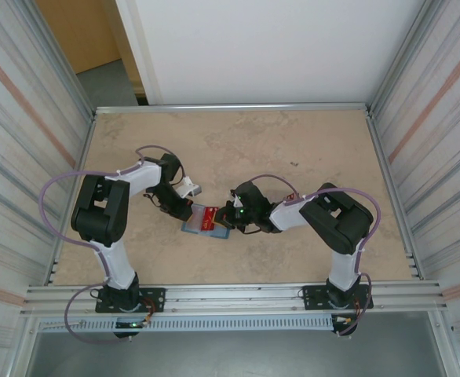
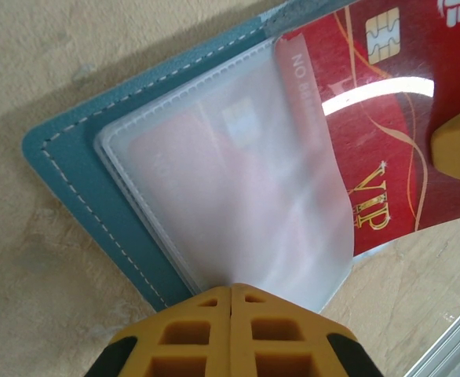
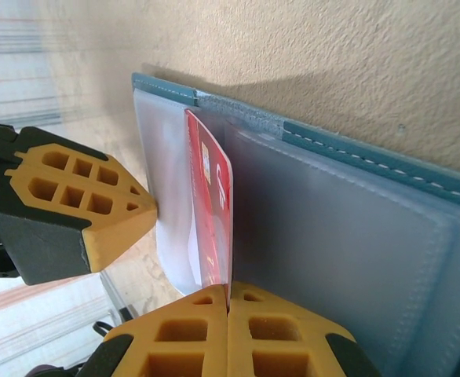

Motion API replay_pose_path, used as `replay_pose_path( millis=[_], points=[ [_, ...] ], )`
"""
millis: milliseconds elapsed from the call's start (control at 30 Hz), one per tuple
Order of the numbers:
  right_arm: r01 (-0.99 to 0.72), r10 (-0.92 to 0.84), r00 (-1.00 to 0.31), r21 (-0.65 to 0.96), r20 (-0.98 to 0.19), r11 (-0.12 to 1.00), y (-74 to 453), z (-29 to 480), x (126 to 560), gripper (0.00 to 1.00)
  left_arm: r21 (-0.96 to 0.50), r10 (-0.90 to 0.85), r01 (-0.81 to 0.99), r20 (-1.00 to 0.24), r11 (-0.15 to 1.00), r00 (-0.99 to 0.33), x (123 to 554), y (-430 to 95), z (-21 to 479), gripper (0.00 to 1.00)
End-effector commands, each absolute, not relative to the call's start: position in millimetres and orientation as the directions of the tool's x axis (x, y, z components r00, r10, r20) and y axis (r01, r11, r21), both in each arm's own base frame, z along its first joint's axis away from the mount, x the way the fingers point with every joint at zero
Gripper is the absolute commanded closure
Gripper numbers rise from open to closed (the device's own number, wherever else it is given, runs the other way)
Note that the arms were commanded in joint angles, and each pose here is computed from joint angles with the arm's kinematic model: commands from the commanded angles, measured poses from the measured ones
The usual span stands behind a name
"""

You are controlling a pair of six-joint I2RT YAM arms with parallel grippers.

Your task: Put the credit cards into the card holder

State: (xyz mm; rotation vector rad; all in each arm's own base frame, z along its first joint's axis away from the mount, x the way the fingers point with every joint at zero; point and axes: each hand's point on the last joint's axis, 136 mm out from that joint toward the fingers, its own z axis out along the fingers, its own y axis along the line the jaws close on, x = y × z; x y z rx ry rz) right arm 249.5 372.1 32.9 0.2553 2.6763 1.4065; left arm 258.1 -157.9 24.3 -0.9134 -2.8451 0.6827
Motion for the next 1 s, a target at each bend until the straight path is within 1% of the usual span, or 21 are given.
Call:
replay_pose_path(
  millis=[0, 133, 467, 600, 733, 833, 967],
  points=[
    [0.168, 0.231, -0.972, 0.766, 0.026, 0.62, 361.4, 6.2, 241.4, 1.0, -0.435, 0.581, 0.547, -0.065, 0.715, -0.811, 251.9, -155.0, 27.7, 1.0],
    [0.16, 0.195, -0.98, 0.763, 0.045, 0.627, 365.7, 8.2, 237.5, 1.0, -0.434, 0.582, 0.55, -0.07, 0.713, -0.81, 252.3, -155.5, 28.5, 1.0],
    [0.143, 0.14, -0.988, 0.736, 0.067, 0.661, 367.9, 15.8, 229.4, 0.89, -0.427, 0.577, 0.55, -0.077, 0.718, -0.813, 254.8, -155.2, 31.3, 1.0],
    [0.11, 0.125, -0.992, 0.729, 0.034, 0.676, 365.2, 18.3, 229.8, 0.86, -0.42, 0.575, 0.554, -0.087, 0.719, -0.813, 257.9, -155.9, 35.6, 0.99],
    [0.105, 0.123, -0.992, 0.718, 0.027, 0.688, 363.4, 20.4, 229.9, 0.85, -0.421, 0.566, 0.552, -0.104, 0.72, -0.818, 261.2, -158.0, 46.1, 0.97],
    [0.099, 0.118, -0.993, 0.709, 0.022, 0.699, 364.0, 21.4, 230.9, 0.85, -0.429, 0.556, 0.551, -0.126, 0.716, -0.822, 264.8, -158.5, 56.2, 0.94],
    [0.089, 0.114, -0.993, 0.704, 0.012, 0.705, 365.8, 22.9, 232.0, 0.85, -0.442, 0.505, 0.501, -0.119, 0.744, -0.855, 273.4, -147.3, 55.3, 0.93]
  ],
)
